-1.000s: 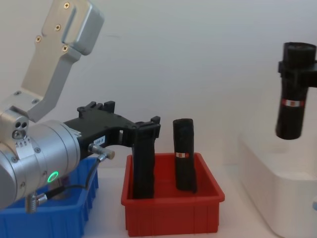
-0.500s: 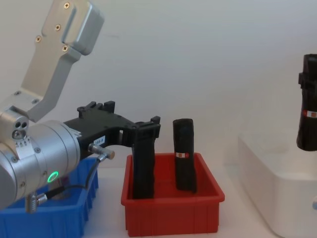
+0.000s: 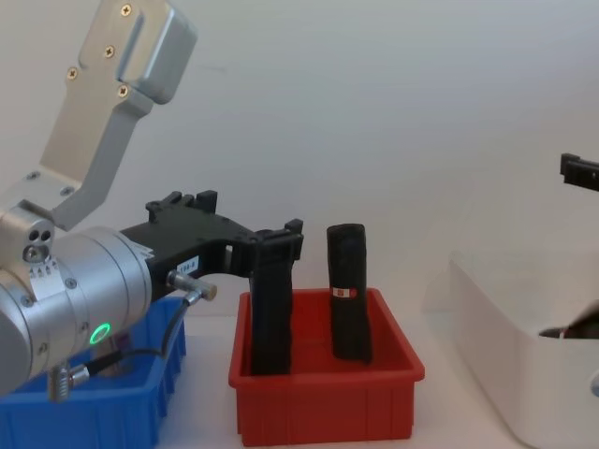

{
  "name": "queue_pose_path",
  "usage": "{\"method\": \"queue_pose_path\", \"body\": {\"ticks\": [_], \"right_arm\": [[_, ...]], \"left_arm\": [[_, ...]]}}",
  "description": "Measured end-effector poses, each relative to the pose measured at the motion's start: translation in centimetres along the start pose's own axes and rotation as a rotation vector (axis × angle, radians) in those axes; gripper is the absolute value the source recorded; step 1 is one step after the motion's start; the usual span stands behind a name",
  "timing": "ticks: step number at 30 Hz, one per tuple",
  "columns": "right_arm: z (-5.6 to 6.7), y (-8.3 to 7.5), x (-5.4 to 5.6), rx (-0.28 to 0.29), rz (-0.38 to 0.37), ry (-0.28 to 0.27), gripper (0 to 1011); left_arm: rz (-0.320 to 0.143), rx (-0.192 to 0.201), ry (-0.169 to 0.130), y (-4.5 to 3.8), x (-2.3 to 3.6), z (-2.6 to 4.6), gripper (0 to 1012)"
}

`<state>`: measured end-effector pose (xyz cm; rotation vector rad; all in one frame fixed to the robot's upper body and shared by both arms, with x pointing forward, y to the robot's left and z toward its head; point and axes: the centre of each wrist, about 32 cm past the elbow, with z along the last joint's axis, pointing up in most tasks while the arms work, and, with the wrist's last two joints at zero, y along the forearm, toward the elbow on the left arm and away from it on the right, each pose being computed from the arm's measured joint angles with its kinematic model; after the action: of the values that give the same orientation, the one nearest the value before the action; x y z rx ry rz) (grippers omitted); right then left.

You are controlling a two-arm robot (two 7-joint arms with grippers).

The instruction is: Pick the cotton swabs from the blue box and place them into the white box.

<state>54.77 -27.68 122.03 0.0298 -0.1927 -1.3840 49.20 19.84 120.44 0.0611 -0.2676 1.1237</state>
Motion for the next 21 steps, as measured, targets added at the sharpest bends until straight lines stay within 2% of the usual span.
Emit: {"method": "queue_pose_path", "body": {"ticks": [6, 7, 21], "right_arm": [[-0.11, -0.13, 0.12, -0.002, -0.001, 0.002, 952], [-0.13, -0.17, 0.15, -0.002, -0.001, 0.002, 1002], [-0.11, -0.38, 0.35, 0.005, -0.004, 0.002, 1002]], "left_arm": [[0.0, 0.0, 0.0, 0.0, 0.0, 0.0, 1004], [0.0, 0.0, 0.0, 0.0, 0.0, 0.0, 1004], [0.0, 0.0, 0.0, 0.0, 0.0, 0.0, 1004]]}}
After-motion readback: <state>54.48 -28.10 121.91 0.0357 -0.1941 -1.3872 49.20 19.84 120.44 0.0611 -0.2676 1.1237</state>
